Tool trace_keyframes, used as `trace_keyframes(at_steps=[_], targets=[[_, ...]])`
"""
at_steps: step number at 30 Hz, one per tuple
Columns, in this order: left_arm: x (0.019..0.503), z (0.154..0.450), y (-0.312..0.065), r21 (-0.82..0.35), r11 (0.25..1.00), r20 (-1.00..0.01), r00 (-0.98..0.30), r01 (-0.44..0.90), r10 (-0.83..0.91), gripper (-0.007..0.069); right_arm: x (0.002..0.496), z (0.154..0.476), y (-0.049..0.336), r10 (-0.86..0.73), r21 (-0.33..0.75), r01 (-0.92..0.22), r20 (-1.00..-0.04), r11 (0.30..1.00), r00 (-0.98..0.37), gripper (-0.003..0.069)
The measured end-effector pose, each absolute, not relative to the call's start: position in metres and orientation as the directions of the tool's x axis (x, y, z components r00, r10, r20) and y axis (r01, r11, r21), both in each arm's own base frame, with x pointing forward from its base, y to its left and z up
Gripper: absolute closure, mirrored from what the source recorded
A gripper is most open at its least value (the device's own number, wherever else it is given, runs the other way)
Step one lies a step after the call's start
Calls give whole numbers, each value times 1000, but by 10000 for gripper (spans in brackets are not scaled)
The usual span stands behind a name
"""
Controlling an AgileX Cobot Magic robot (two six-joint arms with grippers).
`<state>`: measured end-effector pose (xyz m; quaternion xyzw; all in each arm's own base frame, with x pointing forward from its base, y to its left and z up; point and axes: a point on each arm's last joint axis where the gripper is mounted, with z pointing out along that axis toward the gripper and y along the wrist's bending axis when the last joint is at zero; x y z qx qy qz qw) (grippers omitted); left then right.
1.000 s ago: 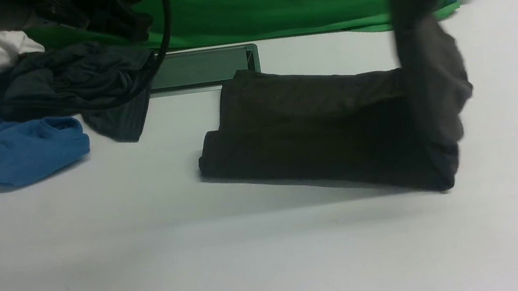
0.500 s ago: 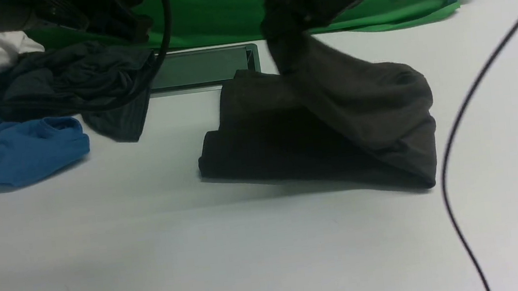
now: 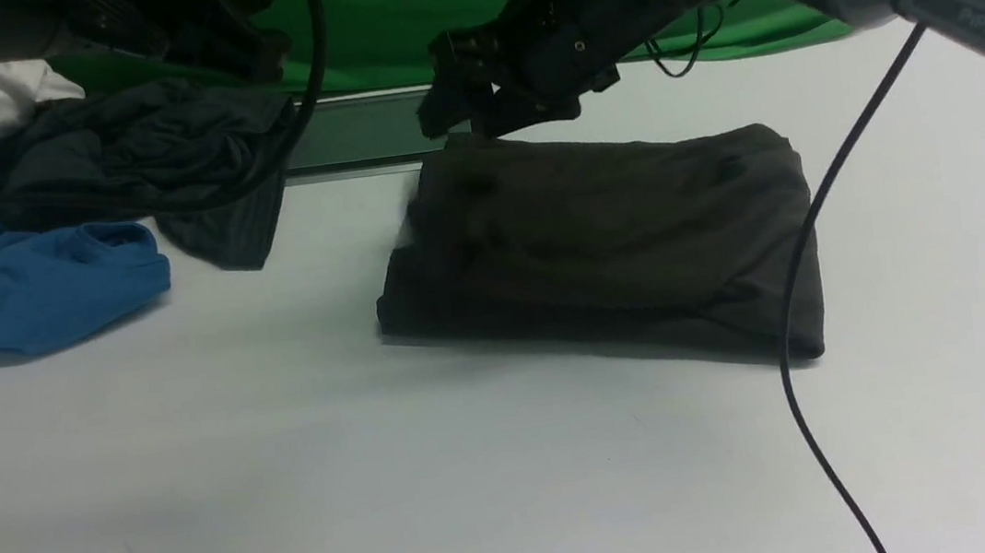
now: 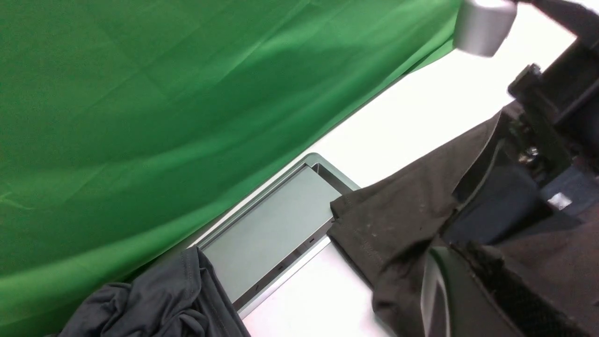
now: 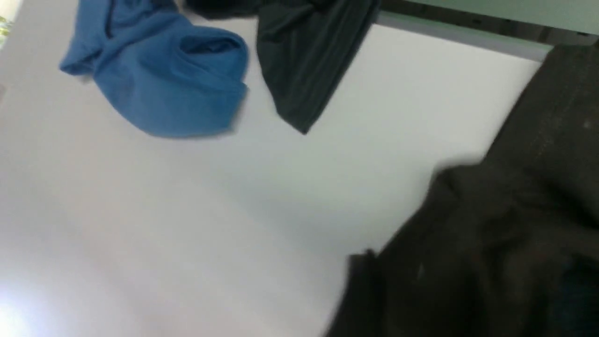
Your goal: Fold a long-sleeved shirt on a white desktop.
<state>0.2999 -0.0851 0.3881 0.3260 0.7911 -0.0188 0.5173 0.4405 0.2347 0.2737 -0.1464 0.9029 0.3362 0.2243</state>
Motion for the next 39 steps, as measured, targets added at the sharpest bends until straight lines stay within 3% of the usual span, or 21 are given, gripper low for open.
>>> trace_keyframes(at_steps=[3, 6, 7, 9, 13, 16, 20, 25, 26, 27, 28, 32, 39], targets=[[300, 388, -85, 307, 786, -830, -254, 536, 497, 607, 431, 294, 220, -179, 510, -458, -504, 728, -845, 90], [302, 386, -86, 304, 786, -828, -259, 538, 497, 607, 421, 323, 186, -262, 379, -493, -517, 783, -815, 244], [302, 385, -86, 302, 787, -828, -261, 539, 496, 607, 419, 327, 182, -273, 354, -496, -521, 793, -809, 256], [308, 378, -88, 267, 794, -832, -286, 547, 476, 607, 414, 345, 147, -286, 213, -442, -511, 871, -811, 404], [322, 356, -99, 190, 789, -824, -343, 584, 452, 607, 408, 341, 102, -254, 53, -310, -453, 949, -855, 517], [330, 339, -112, 171, 759, -804, -356, 629, 476, 607, 404, 320, 86, -220, 50, -258, -382, 965, -898, 531], [349, 289, -154, 166, 674, -754, -348, 720, 558, 607, 412, 254, 77, -187, 52, -216, -331, 975, -925, 534], [372, 238, -167, 181, 673, -708, -381, 717, 595, 607, 432, 204, 79, -184, 47, -213, -348, 976, -919, 548], [379, 213, -168, 194, 662, -668, -397, 724, 630, 607, 441, 187, 79, -202, 34, -230, -372, 973, -906, 551], [380, 210, -168, 198, 661, -664, -397, 724, 634, 607, 442, 183, 79, -205, 33, -233, -369, 972, -907, 551], [386, 189, -166, 211, 649, -625, -409, 731, 665, 607, 448, 167, 80, -225, 23, -251, -373, 968, -900, 552], [392, 155, -161, 182, 681, -562, -493, 709, 664, 607, 463, 155, 83, -251, 9, -278, -399, 961, -882, 552], [393, 159, -155, 161, 724, -534, -558, 670, 635, 607, 485, 157, 89, -279, 1, -312, -443, 950, -852, 552]])
